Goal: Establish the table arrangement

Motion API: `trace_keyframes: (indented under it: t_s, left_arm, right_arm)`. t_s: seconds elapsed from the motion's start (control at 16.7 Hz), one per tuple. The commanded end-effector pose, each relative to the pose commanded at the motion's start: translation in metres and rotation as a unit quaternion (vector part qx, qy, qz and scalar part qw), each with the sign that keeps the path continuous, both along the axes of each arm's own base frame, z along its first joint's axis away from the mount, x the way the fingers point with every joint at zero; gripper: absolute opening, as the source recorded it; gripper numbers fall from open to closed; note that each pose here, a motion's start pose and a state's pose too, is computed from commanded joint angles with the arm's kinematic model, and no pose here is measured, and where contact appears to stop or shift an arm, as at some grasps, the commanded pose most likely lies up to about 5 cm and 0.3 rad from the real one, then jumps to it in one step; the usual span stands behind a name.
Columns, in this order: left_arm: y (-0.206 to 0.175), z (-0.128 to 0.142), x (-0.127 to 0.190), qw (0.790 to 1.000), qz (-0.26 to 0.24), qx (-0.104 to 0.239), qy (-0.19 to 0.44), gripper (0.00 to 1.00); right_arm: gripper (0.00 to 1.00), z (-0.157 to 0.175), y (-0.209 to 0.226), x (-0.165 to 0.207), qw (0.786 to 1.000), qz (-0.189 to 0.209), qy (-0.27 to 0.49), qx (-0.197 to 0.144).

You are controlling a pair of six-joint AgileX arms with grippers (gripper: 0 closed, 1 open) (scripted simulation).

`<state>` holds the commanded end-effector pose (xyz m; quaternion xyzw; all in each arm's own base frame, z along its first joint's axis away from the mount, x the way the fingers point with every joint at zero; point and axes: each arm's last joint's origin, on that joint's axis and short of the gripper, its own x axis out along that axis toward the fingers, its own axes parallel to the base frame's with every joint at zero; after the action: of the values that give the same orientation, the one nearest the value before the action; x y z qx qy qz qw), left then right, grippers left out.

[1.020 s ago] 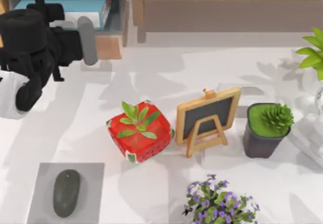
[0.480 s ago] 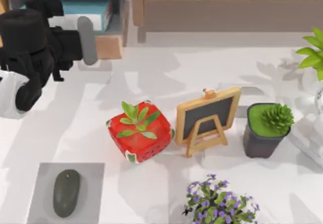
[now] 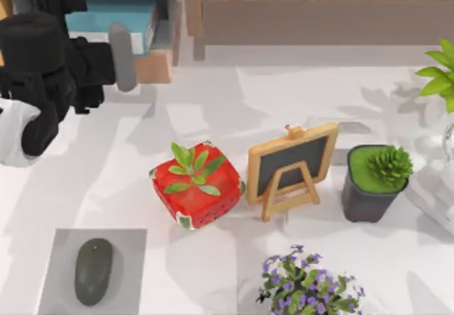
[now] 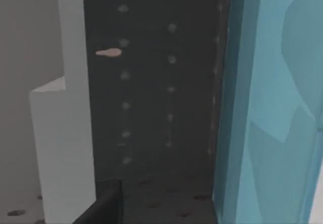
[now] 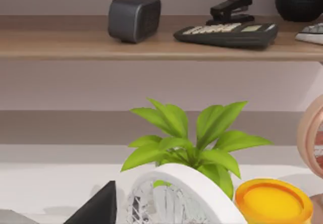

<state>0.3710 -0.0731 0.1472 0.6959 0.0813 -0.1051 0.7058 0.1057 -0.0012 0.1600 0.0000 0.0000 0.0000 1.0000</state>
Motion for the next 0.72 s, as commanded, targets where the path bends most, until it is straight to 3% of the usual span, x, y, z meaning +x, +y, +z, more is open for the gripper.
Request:
trace_keyframes:
  t_s: [0.24,0.72]
  left_arm:
    - [-0.001,0.002,-0.005,1.000,-0.001,-0.002,-0.003,1.00]
    - [0.000,0.000,-0.049,1.000,-0.001,0.000,0.000,1.00]
  right_arm:
    - [1.00,0.000,0.000,0.000,1.000,0.000,0.000,0.000]
    - [1.00,0.000,0.000,0.000,1.000,0.000,0.000,0.000]
